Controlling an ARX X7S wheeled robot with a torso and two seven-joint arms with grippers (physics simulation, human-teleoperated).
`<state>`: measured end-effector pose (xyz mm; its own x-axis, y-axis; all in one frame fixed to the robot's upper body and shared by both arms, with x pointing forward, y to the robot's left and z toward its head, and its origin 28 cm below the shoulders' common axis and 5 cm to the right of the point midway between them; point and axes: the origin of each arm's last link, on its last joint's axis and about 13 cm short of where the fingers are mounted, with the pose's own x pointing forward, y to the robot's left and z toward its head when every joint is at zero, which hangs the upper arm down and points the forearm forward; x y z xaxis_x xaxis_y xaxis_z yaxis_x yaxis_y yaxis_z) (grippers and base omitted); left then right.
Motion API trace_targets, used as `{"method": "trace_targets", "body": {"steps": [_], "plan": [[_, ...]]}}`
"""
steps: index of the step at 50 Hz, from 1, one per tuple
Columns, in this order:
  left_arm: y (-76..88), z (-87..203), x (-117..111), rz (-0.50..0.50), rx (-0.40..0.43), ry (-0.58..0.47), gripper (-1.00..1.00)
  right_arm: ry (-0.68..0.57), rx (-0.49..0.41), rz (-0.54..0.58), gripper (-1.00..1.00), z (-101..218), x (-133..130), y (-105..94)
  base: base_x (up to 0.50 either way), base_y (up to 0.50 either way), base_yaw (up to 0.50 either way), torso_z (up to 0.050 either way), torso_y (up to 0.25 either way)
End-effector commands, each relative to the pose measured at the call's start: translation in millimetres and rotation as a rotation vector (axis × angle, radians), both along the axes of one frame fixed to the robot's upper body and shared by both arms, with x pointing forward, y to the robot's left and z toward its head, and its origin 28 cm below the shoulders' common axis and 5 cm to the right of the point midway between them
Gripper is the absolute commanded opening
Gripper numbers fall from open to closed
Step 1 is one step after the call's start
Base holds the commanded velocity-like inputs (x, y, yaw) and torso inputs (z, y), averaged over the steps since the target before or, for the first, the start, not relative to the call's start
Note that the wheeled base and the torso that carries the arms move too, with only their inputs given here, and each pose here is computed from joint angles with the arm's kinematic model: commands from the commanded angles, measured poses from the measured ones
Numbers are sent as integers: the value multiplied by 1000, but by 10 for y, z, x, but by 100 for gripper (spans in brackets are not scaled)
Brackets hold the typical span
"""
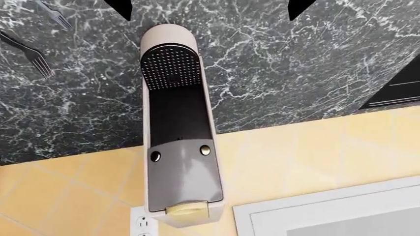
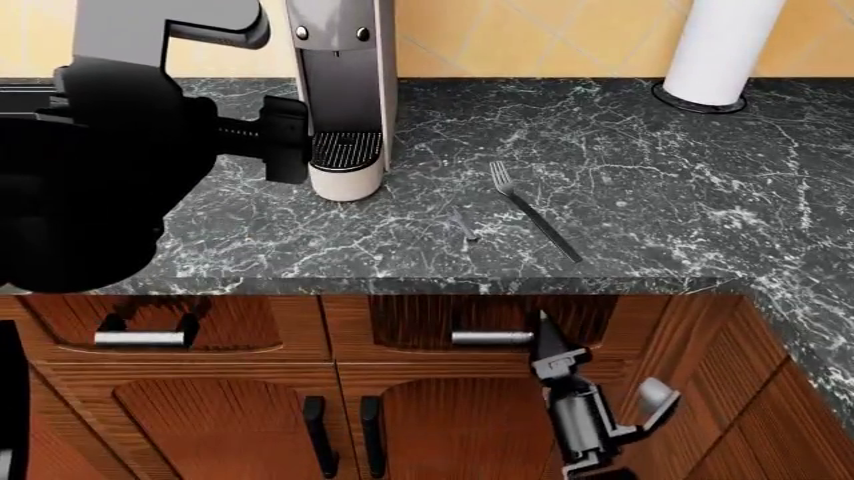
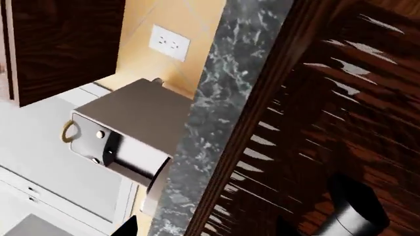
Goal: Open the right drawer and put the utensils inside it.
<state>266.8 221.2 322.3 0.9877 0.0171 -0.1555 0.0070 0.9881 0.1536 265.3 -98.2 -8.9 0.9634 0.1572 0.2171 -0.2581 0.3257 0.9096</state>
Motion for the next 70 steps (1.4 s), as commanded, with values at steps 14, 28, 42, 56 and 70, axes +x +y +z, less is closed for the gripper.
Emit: {"method": "trace_targets", "body": {"steps": [14,28,42,56,70], "plan": [[21,-25,60,15,6,6,100,82,348,-230,100,-117,42,30,0,0,0,0,0],[46,-45,94,32,3,10,100,146,311,-134,100,-109,-320,305,0,0,0,0,0],[45,-82,124,40,10,16,100,225,311,-200,100,-193,-292,280,0,0,0,0,0],[50,-92,148,44,12,18,100,281,351,-242,100,-316,-167,177,0,0,0,0,0],[54,-120,173,52,14,19,100,401,314,-78,100,-464,-5,230,0,0,0,0,0]]}}
